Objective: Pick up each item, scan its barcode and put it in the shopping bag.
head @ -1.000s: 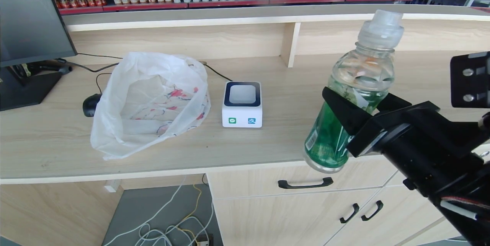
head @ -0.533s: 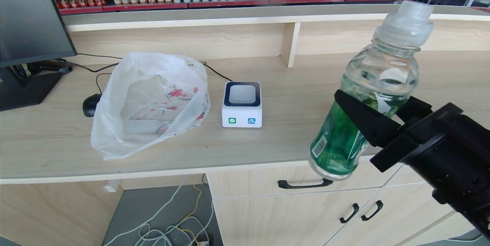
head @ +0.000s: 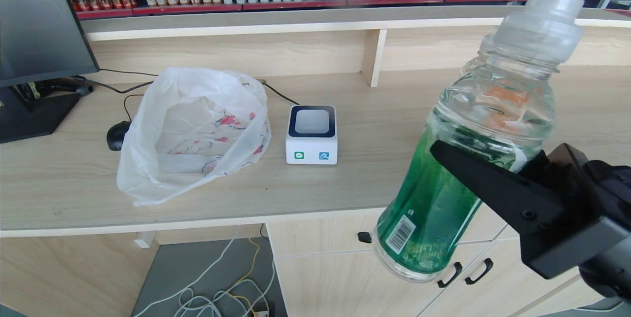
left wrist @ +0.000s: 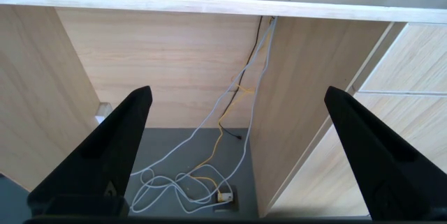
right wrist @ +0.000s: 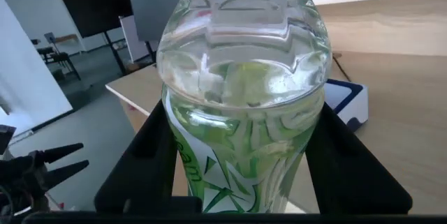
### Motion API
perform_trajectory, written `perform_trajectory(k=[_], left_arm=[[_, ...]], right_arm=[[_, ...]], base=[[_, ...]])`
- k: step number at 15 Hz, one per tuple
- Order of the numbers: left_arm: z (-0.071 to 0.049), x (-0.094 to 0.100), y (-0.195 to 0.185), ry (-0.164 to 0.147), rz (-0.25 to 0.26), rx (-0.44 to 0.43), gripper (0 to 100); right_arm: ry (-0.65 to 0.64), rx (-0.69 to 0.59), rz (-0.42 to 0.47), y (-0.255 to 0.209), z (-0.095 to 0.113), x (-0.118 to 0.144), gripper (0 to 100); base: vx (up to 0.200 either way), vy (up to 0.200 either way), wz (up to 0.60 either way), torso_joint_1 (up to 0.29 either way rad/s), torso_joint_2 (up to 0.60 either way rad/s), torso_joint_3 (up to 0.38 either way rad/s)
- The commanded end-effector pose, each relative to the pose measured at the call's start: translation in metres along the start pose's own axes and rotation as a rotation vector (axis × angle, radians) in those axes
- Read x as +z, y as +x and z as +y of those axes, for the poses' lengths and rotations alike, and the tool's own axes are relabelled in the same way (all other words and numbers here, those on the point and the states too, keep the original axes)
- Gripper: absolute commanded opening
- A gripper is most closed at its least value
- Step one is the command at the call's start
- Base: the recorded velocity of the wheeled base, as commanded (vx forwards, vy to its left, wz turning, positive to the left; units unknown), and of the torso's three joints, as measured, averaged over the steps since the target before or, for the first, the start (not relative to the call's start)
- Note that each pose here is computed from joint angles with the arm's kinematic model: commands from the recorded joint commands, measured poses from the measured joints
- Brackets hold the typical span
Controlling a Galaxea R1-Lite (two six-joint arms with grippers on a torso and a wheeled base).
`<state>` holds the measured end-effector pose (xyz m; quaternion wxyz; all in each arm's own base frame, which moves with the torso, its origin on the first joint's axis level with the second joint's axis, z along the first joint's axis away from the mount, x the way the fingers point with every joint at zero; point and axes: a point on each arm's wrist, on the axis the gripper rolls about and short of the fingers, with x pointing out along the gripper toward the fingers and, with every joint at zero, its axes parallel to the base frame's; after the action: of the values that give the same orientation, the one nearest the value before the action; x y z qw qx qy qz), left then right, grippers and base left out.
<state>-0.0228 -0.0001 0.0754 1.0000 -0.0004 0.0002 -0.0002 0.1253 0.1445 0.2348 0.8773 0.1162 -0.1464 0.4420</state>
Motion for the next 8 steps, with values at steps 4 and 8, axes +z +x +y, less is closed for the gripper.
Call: perform_trajectory(k=[4, 8], left_arm=[[0.0, 0.0, 0.0, -0.001, 0.0, 0.0, 100], [0.0, 0.0, 0.0, -0.001, 0.0, 0.0, 100]], right_arm=[[0.144, 0.039, -0.011, -0.003, -0.008, 0.005, 0], [0.218, 0.047, -0.033, 0.001, -0.007, 0.011, 0]], base=[[0.0, 0.0, 0.0, 0.0, 0.0, 0.0], [0.0, 0.0, 0.0, 0.0, 0.0, 0.0]])
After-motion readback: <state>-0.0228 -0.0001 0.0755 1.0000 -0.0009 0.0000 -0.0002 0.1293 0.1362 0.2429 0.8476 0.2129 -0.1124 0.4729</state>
